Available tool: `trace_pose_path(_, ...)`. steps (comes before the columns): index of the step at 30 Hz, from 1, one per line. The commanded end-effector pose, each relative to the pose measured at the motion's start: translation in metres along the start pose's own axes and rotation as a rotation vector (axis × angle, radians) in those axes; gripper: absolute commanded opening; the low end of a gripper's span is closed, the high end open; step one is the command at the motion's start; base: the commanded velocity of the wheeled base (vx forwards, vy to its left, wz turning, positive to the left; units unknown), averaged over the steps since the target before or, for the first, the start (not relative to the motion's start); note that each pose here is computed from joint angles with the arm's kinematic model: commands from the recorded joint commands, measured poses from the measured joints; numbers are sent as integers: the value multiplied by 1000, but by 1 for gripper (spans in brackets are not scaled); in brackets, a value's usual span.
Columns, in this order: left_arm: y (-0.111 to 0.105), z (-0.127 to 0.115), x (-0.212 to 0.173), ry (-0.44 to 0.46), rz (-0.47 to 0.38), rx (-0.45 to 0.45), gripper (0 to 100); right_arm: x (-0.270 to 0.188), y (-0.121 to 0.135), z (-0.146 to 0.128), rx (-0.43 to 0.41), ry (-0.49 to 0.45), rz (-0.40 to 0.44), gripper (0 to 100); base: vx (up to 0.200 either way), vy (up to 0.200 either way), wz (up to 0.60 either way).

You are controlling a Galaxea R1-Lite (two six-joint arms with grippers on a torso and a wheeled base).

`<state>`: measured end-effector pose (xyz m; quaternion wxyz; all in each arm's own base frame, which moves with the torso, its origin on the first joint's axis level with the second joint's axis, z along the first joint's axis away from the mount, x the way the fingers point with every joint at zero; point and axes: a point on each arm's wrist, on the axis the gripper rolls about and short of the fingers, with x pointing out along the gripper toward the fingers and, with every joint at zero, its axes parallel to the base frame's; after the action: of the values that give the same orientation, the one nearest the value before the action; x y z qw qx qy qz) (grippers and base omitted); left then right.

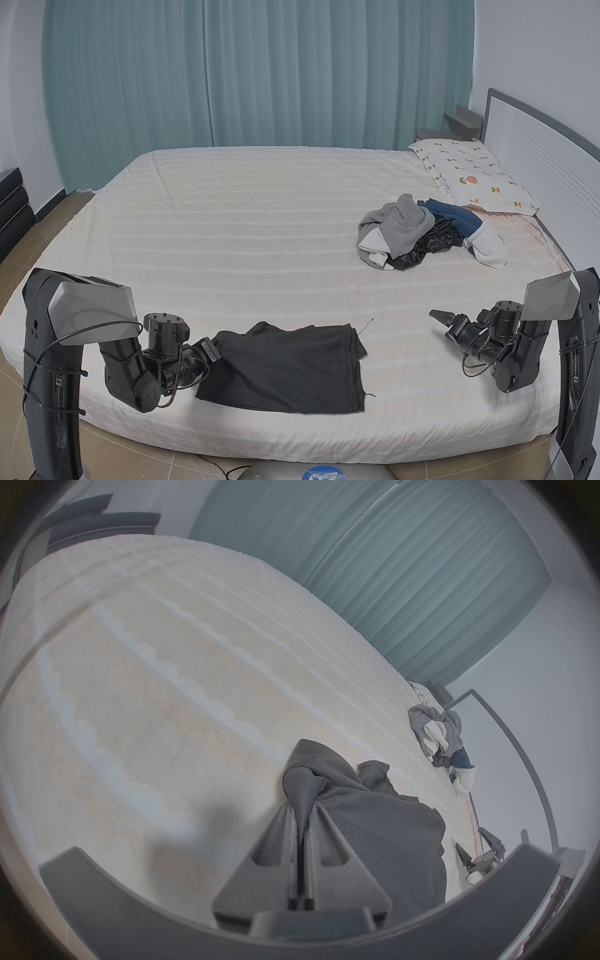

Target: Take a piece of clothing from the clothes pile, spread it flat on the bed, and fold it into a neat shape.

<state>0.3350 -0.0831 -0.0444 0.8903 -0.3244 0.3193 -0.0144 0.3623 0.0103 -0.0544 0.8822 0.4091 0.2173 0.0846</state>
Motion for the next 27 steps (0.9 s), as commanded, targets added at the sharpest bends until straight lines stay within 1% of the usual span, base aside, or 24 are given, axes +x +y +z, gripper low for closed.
trace_pose_path(1, 0, 1, 0, -4, -1, -13, 0, 1, -1, -2, 0, 4, -1, 100, 0, 0, 0)
trace_pose_path(8, 0, 0, -1, -2, 2, -14, 0, 1, -1, -3, -2, 9, -2, 100, 0, 0, 0)
trace_pose_path(11, 1, 0, -1, 1, 4, -32, 0, 1, -1, -4, -7, 11, -4, 100, 0, 0, 0)
trace_pose_path(17, 0, 2, -1, -19, -12, -56, 0, 1, -1, -4, -7, 11, -4, 100, 0, 200, 0)
trace_pose_path(27, 2, 3, -1, -25, -2, -66, 0, 1, -3, -5, -17, 15, -8, 100, 0, 200, 0)
